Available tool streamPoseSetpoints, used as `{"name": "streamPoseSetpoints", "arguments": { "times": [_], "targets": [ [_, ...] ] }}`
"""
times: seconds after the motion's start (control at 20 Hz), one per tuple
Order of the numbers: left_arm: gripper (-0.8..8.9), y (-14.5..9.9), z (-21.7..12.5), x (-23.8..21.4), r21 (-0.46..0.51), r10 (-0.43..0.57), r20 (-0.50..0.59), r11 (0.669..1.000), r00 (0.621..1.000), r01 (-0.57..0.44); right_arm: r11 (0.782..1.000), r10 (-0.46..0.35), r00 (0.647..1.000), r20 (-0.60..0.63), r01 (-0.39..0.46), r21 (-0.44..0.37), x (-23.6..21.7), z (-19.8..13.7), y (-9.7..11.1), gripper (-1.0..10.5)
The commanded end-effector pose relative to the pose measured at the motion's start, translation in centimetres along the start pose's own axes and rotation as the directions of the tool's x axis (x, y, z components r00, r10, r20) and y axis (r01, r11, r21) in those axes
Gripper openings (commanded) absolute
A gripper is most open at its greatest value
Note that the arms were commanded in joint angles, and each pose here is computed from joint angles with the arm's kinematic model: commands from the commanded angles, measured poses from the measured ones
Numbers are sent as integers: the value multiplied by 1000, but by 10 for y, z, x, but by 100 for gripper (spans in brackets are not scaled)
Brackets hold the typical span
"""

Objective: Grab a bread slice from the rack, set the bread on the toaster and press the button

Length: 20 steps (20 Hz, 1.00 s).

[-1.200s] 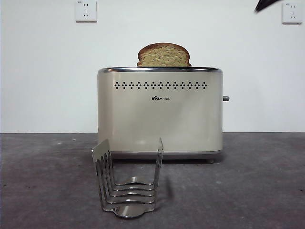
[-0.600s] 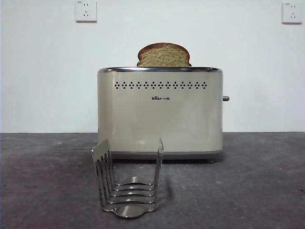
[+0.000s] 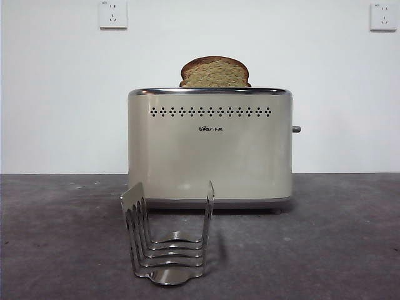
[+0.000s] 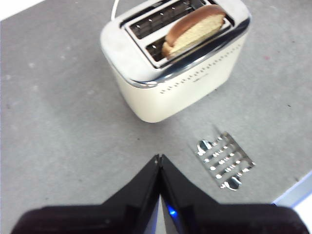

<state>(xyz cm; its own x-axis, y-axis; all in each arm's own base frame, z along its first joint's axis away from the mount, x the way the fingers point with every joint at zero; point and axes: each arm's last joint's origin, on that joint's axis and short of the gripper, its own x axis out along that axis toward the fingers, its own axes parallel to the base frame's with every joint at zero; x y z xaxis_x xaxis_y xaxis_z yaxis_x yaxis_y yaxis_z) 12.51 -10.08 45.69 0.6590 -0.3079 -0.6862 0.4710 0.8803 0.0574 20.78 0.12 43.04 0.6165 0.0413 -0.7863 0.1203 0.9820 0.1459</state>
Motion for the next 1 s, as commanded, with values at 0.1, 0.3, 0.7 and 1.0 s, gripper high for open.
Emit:
{"name": "streamPoseSetpoints", "arguments": {
  "times": [0.1, 0.3, 0.7, 1.0],
  "targets": [
    [-3, 10, -3, -4, 52, 52, 12, 997, 999, -52, 1000, -23, 1000, 3, 23, -8, 1, 1, -1, 0],
    [-3, 29, -3, -2, 56, 136, -7, 989, 991, -136, 1000, -23, 1000, 3, 23, -8, 1, 1, -1, 0],
    [-3, 60, -57, 24, -61, 330, 100, 944, 939, -325, 1000, -23, 1000, 3, 23, -8, 1, 1, -1, 0],
    [-3, 70, -126, 79, -255, 440, 561, 898, 701, -359, 1000, -23, 1000, 3, 23, -8, 1, 1, -1, 0]
  ]
}}
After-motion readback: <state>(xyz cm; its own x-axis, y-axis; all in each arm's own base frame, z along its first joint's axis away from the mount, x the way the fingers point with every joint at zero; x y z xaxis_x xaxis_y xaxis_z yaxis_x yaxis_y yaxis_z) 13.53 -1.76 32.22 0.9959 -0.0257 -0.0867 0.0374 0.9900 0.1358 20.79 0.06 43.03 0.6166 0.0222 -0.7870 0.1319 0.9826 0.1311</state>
